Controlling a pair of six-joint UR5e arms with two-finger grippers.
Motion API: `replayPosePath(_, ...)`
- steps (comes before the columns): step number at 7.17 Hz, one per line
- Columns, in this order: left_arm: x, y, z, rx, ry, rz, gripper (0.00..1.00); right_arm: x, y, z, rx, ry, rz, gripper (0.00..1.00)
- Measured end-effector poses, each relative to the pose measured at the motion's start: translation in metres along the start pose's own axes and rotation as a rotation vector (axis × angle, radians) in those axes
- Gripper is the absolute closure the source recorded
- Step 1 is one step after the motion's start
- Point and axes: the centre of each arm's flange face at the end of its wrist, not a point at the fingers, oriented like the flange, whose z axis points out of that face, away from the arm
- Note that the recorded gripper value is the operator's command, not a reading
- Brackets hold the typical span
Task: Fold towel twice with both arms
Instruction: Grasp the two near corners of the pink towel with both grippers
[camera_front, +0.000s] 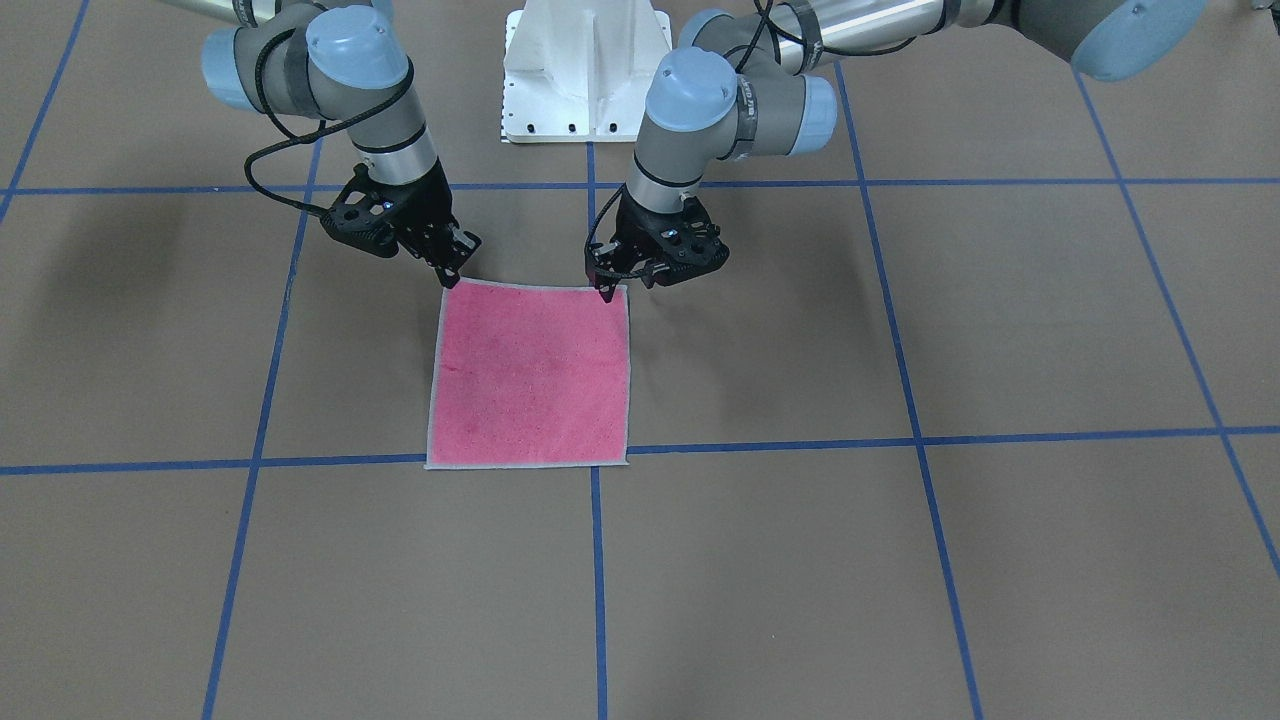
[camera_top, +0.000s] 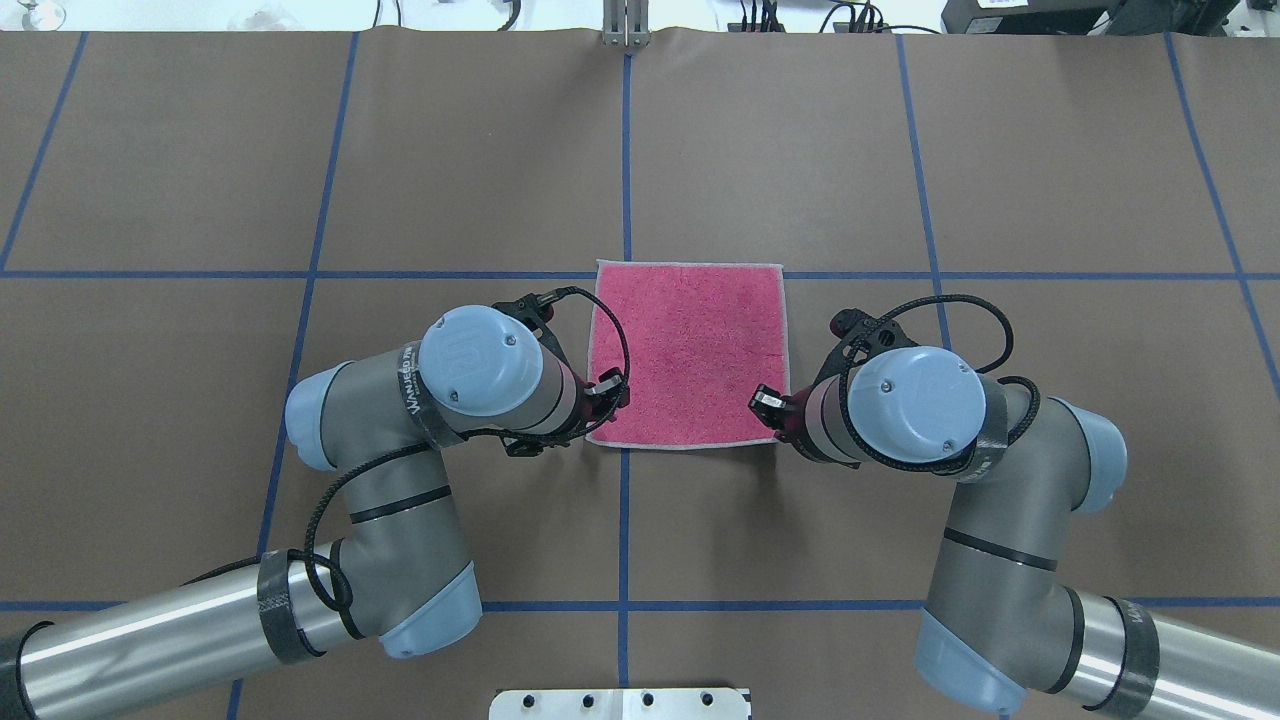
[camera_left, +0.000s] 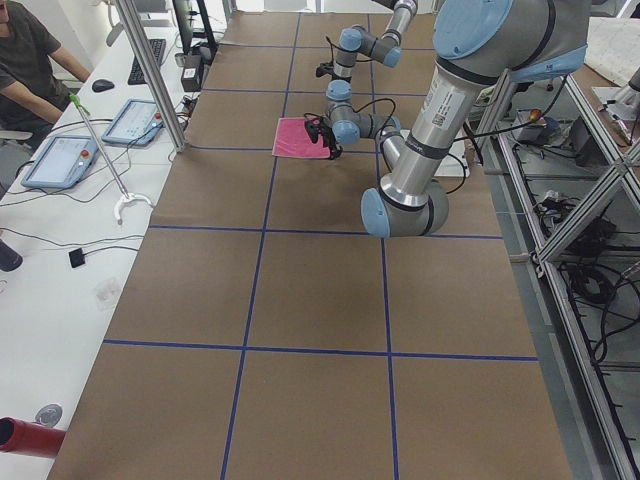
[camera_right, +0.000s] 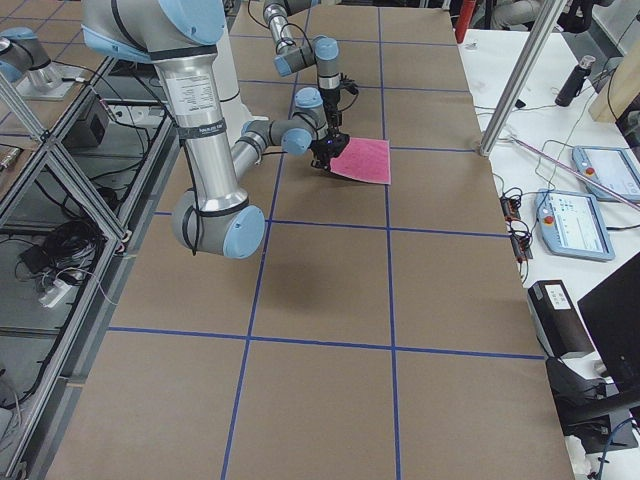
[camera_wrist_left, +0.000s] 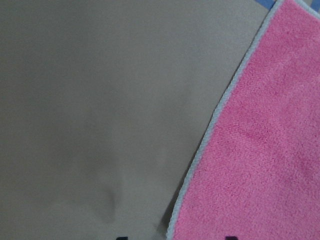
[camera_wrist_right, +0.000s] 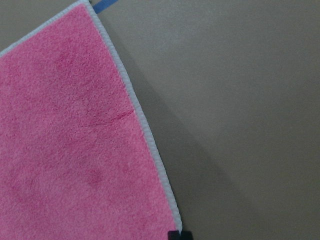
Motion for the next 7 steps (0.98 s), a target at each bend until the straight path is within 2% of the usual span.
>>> replayPosePath(1,0.0,0.001,0.003,-0.002,0.0,-0.001,0.53,0.0,0.0,0.0,-0.001,0.0,0.0,1.0)
replayPosePath(6,0.0,0.01,0.006,-0.012,0.001,-0.027,0.59,-0.001,0.001,0.003,-0.001,0.005,-0.001,1.0)
replayPosePath(7,0.0,0.012,0.006,-0.015,-0.001,-0.027,0.68,-0.001,0.001,0.003,-0.001,0.005,-0.001,1.0)
